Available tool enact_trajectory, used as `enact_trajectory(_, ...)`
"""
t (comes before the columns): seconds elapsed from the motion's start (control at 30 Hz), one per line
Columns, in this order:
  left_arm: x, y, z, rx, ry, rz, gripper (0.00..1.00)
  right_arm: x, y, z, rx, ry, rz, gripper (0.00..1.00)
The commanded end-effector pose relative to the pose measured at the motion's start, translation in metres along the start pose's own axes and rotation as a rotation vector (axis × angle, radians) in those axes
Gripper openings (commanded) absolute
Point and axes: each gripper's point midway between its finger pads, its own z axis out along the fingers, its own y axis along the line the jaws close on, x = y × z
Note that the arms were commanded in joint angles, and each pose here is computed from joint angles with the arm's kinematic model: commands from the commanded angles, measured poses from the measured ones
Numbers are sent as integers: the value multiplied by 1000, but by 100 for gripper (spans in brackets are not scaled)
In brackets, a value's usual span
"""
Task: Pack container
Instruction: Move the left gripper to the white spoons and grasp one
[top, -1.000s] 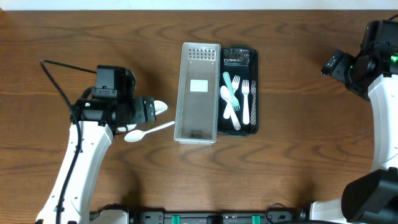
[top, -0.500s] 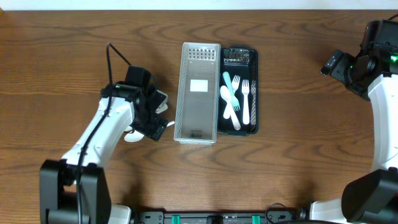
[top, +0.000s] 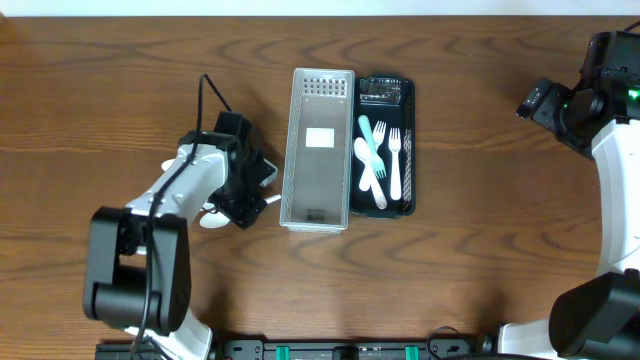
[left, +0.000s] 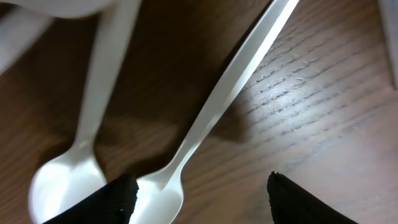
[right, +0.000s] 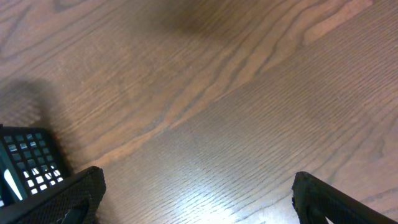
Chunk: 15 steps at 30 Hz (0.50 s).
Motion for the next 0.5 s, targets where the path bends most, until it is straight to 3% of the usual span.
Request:
enact_trajectory(0.0, 1, 4, 10, -6, 32, 29, 68, 0, -4, 3, 7, 5, 3, 99)
enact_trajectory(0.17, 1, 7, 22, -11, 59, 29, 56, 0, -4, 3, 10, 4, 3, 99)
enact_trajectory(0.33, 1, 7, 29, -6, 68, 29, 35, 0, -4, 3, 10, 4, 3, 99)
enact_trajectory(0.47, 2, 6, 29, -4, 71, 25, 9, 0, -4, 3, 10, 4, 3, 99)
